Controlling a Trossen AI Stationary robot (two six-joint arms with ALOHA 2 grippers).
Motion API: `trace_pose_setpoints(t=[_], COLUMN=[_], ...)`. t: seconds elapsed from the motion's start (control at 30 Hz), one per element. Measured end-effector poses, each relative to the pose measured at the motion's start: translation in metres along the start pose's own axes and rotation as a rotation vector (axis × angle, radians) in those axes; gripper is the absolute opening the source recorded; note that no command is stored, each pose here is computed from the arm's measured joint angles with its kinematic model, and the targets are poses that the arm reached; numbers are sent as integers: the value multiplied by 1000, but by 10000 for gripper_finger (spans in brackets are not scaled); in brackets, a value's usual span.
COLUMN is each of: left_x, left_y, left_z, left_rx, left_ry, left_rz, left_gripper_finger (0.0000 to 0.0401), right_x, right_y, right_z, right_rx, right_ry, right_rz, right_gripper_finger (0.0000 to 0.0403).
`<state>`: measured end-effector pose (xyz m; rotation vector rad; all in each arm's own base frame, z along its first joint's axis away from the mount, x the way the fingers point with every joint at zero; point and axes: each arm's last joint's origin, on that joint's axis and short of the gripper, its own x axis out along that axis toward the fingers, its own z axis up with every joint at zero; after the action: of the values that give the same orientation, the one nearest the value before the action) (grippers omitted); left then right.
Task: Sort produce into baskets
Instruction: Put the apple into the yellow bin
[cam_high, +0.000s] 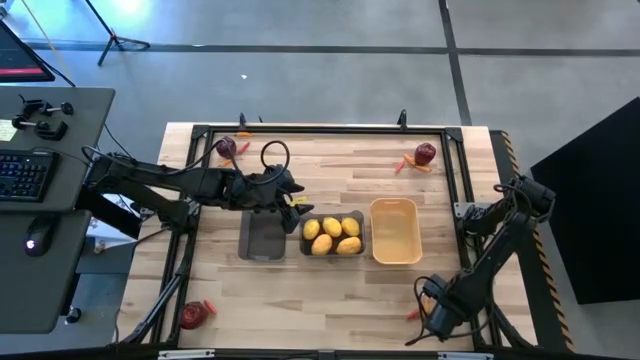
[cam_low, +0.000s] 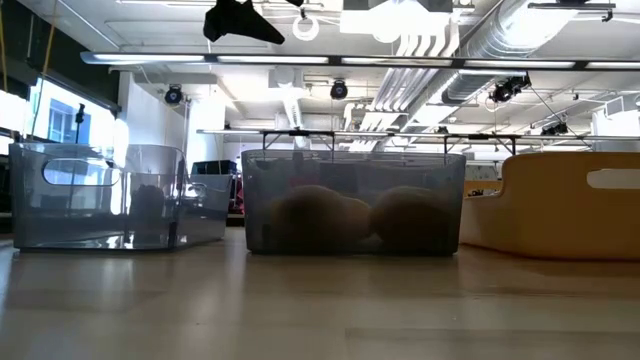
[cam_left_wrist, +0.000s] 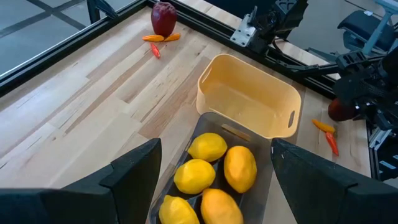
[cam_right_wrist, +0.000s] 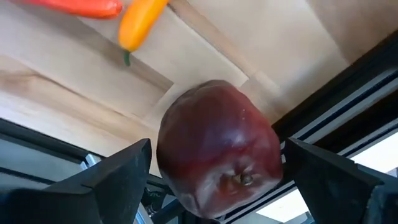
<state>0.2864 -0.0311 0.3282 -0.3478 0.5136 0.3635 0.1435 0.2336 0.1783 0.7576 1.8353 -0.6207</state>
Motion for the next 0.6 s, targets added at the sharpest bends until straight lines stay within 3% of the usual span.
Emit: trace_pose_setpoints(t=[0.4, 0.5, 0.6], left_x=[0, 0, 0], left_y=[0, 0, -1], left_z=[0, 0, 0], left_rx=[0, 0, -1], left_ry=[0, 0, 11], left_rz=[0, 0, -24], left_gripper_finger=[289, 289, 289], right_x=[11, 11, 10], right_y=[-1, -1, -1], right_z=[4, 3, 3], right_rx=[-11, -12, -14], right_ry=[47, 54, 38], right_rz=[18, 17, 26], right_gripper_finger=[350, 312, 249])
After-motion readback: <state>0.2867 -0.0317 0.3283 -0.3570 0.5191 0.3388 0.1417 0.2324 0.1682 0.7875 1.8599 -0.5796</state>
